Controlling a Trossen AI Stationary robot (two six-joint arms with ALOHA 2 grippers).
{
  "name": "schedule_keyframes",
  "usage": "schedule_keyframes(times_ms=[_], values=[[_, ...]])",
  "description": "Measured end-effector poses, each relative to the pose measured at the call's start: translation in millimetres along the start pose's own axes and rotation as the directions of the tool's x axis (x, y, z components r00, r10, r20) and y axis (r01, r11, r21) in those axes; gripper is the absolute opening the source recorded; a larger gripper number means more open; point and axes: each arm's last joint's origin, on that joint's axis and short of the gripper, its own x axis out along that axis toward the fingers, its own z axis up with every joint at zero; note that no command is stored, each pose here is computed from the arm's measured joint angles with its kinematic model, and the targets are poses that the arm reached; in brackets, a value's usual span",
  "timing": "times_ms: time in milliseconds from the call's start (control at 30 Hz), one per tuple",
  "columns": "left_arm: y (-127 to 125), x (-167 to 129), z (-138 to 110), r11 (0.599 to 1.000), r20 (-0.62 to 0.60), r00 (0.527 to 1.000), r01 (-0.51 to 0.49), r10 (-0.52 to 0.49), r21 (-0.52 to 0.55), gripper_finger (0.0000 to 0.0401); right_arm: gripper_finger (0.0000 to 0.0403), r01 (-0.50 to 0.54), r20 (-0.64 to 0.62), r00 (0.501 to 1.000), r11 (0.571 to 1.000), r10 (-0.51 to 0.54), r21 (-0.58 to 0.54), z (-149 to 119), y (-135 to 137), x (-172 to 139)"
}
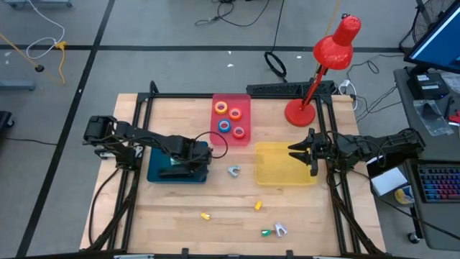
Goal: Pick and place Stapler, Stapler remover, tape
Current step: Put the left yellow stapler into the blue bin
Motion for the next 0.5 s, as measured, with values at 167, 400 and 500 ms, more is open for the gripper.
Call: schedule_keyframes(times_ms=[167,400,500], values=[[0.6,-1.0,1.7,1.000,-0.008,1.000,0.009,-0.009,-0.011,0.0233,0.0123,0.000,0.000,1.000,1.000,0.000,0.000,0.0,0.0,-0.1],[-9.2,-30.3,12.2,0.998,-0.002,0.998,0.062,-0.062,-0.010,0.0247,0.0123,0.000,0.000,1.000,1.000,0.000,0.000,0.0,0.0,0.0],[-25.9,-51.1,10.7,0.992,0.030,0.992,0.118,-0.119,0.034,0.0247,0.0123,-0.001,0.000,1.000,1.000,0.001,0.000,0.0,0.0,0.0]])
